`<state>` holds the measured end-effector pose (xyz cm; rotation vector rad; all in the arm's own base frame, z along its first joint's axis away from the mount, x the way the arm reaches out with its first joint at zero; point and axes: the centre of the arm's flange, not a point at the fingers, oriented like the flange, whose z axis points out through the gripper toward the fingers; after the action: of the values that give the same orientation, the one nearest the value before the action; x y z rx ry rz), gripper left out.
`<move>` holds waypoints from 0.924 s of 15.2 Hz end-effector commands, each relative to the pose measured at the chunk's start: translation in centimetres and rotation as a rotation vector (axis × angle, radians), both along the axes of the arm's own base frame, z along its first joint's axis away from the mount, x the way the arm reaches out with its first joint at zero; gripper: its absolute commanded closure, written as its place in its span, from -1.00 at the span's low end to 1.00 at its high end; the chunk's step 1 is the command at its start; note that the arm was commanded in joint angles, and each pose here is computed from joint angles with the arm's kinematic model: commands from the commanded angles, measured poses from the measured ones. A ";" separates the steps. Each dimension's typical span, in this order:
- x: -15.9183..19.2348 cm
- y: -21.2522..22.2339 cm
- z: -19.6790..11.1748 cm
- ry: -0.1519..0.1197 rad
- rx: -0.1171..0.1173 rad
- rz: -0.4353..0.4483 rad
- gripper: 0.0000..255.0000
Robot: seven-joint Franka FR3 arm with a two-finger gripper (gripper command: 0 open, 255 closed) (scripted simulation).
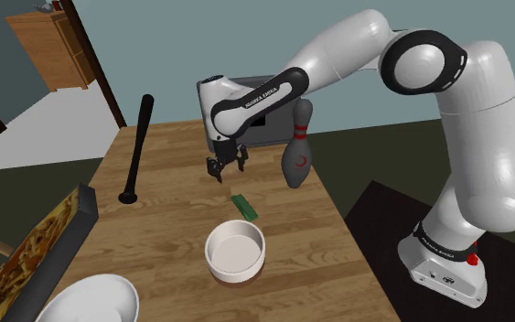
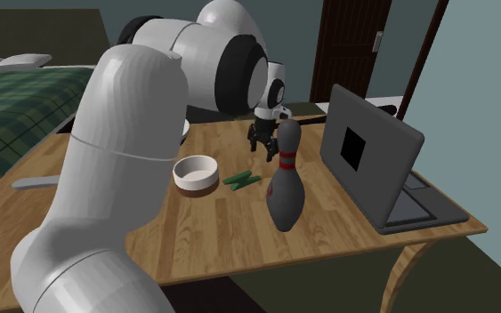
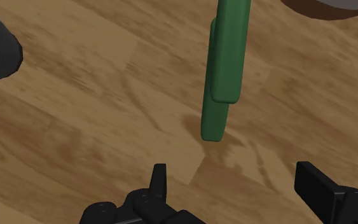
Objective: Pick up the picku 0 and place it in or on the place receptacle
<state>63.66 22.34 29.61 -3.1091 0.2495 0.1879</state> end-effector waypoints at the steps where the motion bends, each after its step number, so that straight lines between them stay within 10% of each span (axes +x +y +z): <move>1: 0.1 0.3 -0.9 -0.001 0.000 -0.002 -1.00; 14: -0.2 0.4 -3.8 -0.001 0.000 -0.002 -1.00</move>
<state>63.43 22.72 25.77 -3.1087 0.2530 0.1870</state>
